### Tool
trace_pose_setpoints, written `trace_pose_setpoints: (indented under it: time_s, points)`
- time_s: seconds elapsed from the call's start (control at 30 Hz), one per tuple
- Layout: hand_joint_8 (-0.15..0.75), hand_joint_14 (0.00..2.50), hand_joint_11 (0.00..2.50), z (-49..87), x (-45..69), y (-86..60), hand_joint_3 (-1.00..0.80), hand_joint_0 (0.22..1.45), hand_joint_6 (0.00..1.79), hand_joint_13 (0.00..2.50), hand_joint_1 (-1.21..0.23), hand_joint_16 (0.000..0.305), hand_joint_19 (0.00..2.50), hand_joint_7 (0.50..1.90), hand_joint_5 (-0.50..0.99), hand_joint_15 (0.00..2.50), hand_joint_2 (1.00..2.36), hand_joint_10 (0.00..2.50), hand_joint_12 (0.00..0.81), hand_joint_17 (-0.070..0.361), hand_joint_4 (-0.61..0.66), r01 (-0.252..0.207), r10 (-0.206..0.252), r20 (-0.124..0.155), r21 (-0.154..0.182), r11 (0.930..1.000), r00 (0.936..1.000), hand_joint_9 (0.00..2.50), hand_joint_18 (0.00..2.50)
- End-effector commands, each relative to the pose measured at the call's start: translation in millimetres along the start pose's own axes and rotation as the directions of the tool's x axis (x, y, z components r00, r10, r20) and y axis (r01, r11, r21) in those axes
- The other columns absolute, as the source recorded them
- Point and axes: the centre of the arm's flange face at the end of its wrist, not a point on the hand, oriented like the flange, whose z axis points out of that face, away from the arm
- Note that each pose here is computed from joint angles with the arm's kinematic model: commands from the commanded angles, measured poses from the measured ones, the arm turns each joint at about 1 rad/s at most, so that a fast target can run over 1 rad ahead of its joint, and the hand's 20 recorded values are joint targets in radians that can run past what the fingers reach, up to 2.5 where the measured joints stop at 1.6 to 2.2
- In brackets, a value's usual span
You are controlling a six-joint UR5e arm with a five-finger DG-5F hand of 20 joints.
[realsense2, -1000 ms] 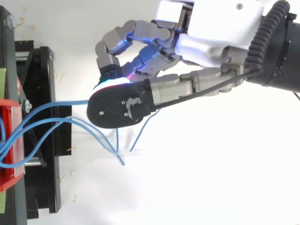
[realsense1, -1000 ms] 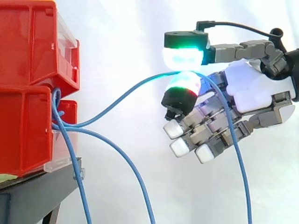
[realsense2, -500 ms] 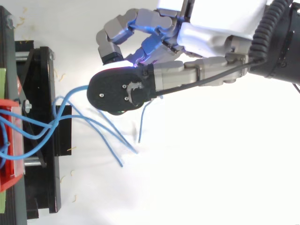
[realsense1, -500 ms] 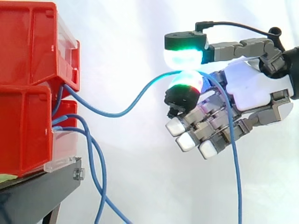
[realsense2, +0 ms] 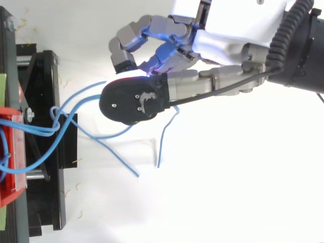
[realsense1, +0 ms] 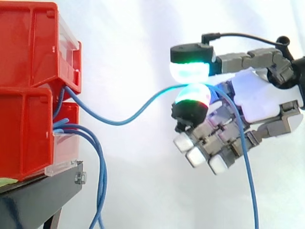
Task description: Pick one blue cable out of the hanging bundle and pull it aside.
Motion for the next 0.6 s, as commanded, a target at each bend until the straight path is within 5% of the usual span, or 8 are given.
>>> trace_pose_setpoints:
  time_s: [0.0,0.1,0.27,0.57]
  points:
    - [0.327,0.02,0.41,-3.0,0.7,-28.4,0.12,0.52,0.90,0.88,-0.66,0.067,0.50,1.49,-0.09,0.53,1.44,0.01,0.453,0.150,-0.03,0.020,-0.020,-0.008,0.051,0.9985,0.9998,1.04,0.80]
    - [0.327,0.02,0.41,-2.8,4.1,-51.3,0.12,0.52,0.90,0.89,-0.66,0.066,0.50,1.48,-0.09,0.53,1.44,0.01,0.453,0.149,-0.02,0.014,-0.013,-0.012,0.053,0.9985,0.9998,1.04,0.80]
    - [0.329,0.02,0.42,8.2,8.5,-44.5,0.12,0.52,0.90,0.89,-0.66,0.066,0.50,1.48,-0.09,0.52,1.44,0.01,0.455,0.149,-0.02,-0.017,0.016,-0.015,-0.057,0.9982,0.9998,1.04,0.81]
    - [0.339,0.02,0.75,12.1,9.3,-40.0,0.13,0.53,0.91,0.90,-0.67,0.066,0.50,1.48,-0.10,0.54,1.40,0.01,0.457,0.148,-0.03,-0.031,0.031,-0.010,-0.099,0.9946,0.9995,1.14,0.81]
